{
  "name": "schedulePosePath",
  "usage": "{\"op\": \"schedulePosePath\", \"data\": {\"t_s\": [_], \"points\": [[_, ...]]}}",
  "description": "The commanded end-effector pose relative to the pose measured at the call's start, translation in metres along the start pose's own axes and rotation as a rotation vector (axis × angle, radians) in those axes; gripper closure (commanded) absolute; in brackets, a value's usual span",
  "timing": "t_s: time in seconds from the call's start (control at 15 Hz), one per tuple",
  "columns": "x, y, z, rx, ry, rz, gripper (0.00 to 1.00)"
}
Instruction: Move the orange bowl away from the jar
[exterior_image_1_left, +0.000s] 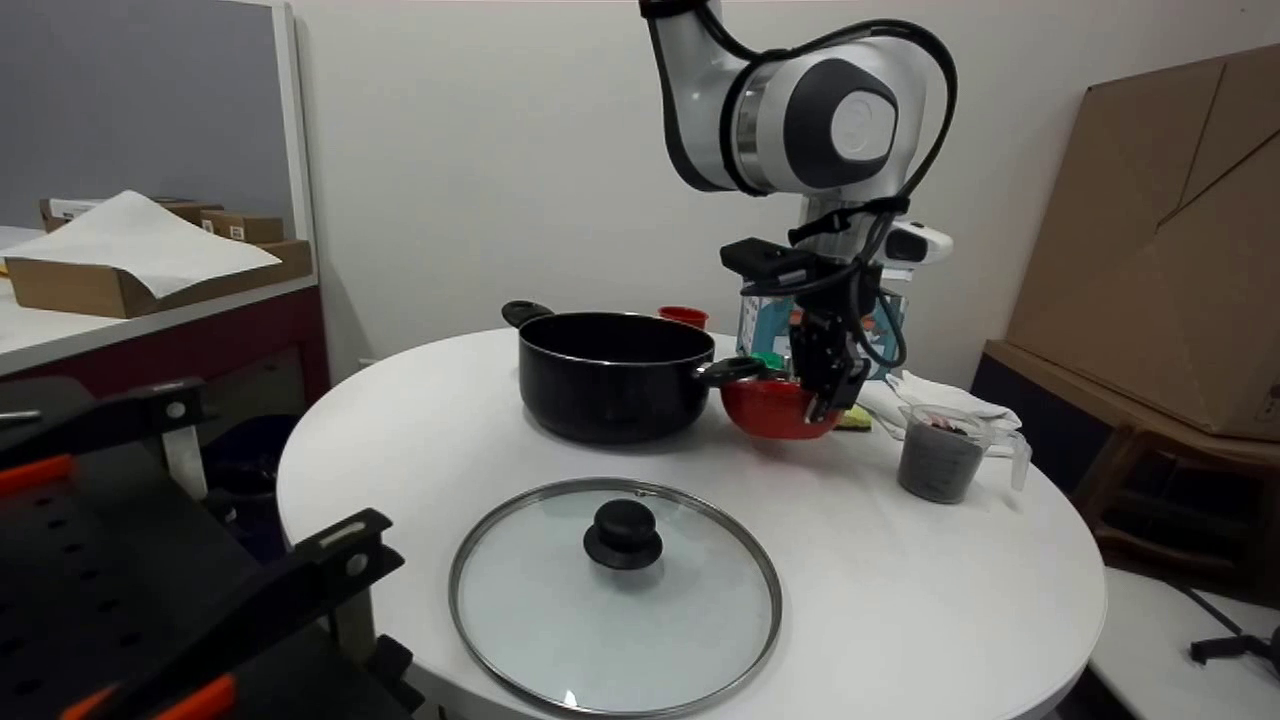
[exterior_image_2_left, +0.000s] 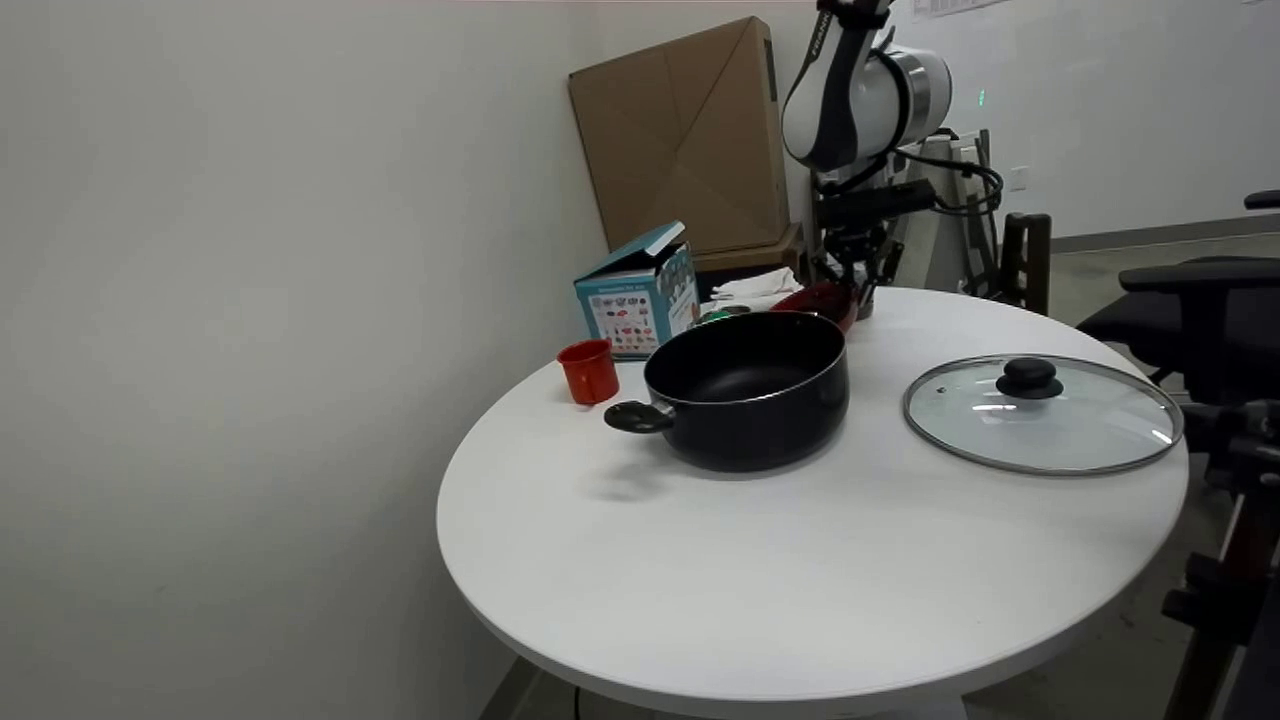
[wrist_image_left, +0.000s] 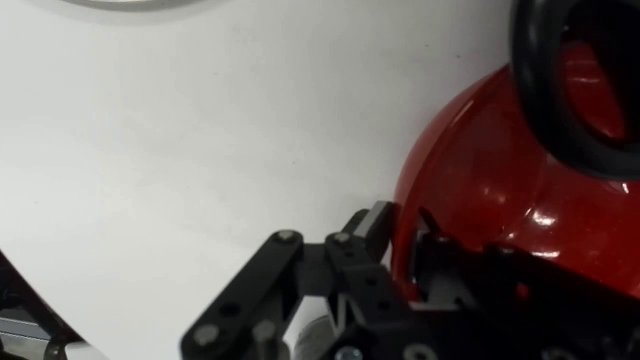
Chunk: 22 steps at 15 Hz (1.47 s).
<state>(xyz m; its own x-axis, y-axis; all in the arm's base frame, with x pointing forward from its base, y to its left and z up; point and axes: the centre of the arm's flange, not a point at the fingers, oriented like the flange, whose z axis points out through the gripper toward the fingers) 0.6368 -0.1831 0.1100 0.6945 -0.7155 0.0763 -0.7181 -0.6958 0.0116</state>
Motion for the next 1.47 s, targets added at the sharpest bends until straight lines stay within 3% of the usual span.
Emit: {"op": "schedulePosePath", "data": {"t_s": [0.0, 0.4, 0.67, 1.0, 1.4], "points": [[0.005, -0.024, -0.044, 0.042, 0.033, -0.009, 0.92], [0.036, -0.035, -0.131, 0.125, 0.139, 0.024, 0.93], [0.043, -0.027, -0.159, 0.149, 0.168, 0.040, 0.93], [0.044, -0.021, -0.167, 0.154, 0.157, 0.048, 0.93], [0.027, -0.004, -0.141, 0.127, 0.096, 0.069, 0.93]]}}
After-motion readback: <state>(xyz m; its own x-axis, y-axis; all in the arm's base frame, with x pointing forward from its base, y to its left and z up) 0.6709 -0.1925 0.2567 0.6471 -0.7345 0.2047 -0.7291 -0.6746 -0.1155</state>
